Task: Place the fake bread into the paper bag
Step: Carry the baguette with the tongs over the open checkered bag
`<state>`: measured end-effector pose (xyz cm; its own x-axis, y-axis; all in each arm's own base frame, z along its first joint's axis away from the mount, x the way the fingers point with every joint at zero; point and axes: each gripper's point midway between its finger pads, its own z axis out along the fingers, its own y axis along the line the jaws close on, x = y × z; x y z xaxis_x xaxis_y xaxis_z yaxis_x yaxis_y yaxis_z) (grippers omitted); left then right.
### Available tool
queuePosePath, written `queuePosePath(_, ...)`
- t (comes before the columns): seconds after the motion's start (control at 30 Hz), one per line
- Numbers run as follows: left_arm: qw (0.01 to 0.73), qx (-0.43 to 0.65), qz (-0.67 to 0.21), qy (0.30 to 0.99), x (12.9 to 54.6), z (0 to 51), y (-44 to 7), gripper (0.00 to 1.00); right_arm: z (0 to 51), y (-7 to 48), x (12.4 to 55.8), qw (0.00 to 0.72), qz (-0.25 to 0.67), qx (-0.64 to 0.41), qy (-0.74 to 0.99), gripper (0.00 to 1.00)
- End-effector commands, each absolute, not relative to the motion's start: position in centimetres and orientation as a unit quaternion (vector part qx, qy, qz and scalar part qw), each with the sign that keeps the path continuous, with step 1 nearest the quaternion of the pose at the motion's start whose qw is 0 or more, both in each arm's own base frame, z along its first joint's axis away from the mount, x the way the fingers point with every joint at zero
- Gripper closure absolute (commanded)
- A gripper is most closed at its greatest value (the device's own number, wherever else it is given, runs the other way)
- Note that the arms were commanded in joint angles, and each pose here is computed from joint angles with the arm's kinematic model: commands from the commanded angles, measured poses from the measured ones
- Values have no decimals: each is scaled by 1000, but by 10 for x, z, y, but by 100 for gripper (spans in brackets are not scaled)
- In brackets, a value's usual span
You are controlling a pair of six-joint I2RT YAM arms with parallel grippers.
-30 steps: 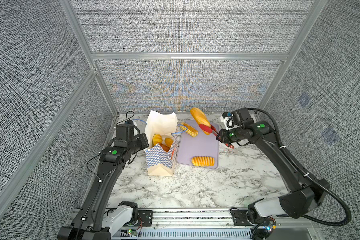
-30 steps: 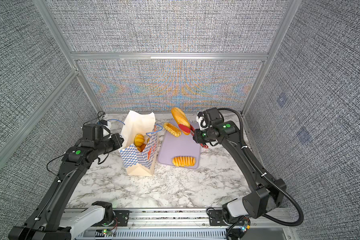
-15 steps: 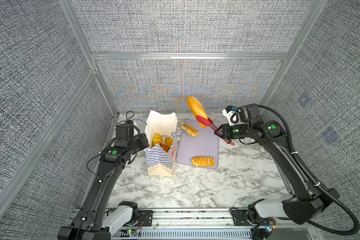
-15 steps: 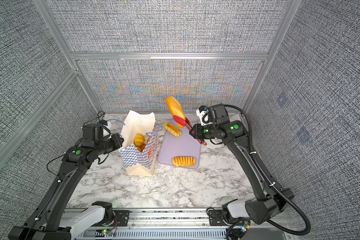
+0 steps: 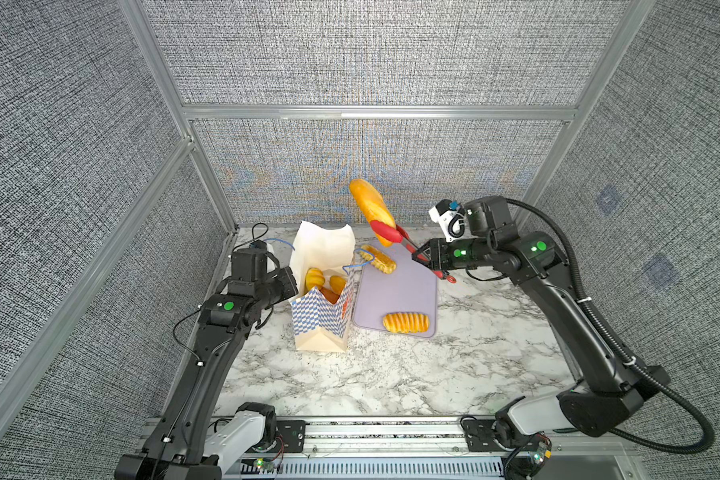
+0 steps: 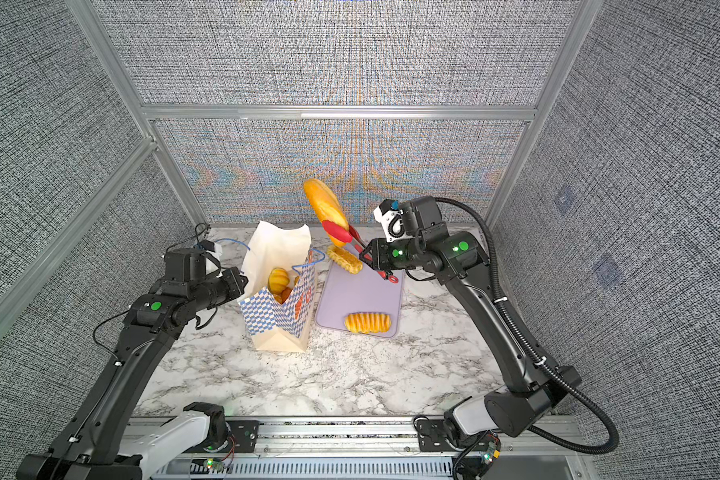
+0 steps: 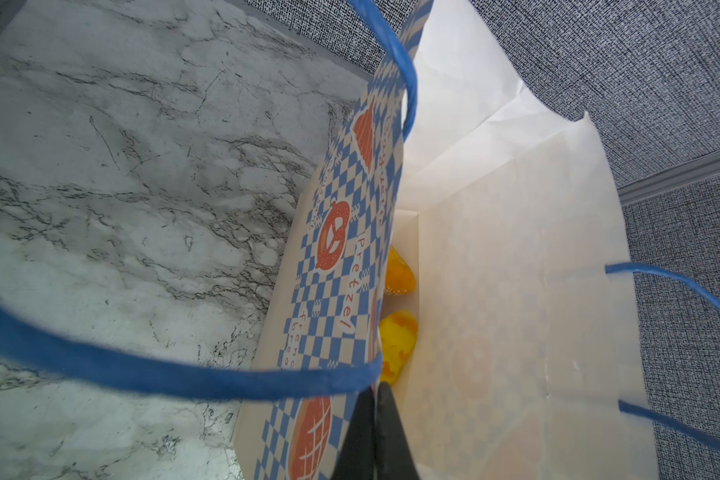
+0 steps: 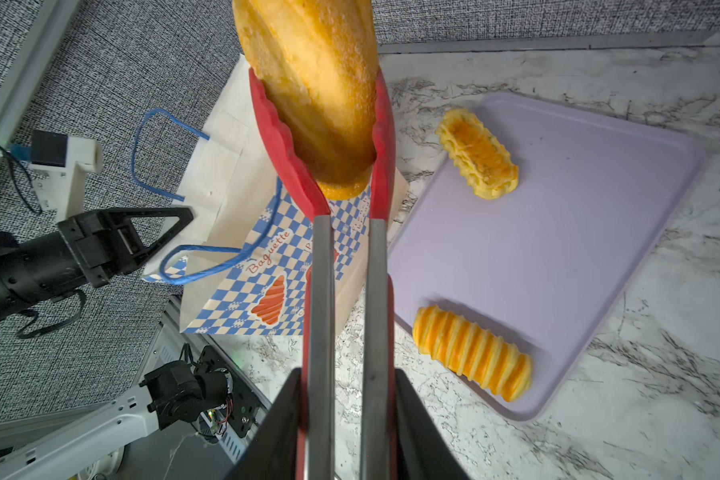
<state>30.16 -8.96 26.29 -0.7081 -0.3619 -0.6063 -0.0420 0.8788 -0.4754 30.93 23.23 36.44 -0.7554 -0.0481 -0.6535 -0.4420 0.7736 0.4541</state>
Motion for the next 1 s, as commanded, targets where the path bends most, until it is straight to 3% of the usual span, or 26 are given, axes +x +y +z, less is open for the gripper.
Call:
queuePosePath(0.0,368,-110,-223,896,302,264,-91,98,384,243,315,346,320,-152,869,66)
queuePosePath(0.37,369,-110,-221,896,302,264,-90,98,396,293,299,334,338,-185,860,67)
queuePosePath(0.97,367,-108,-226,896,304,262,-93,98,379,336,281,324,287,-219,874,68)
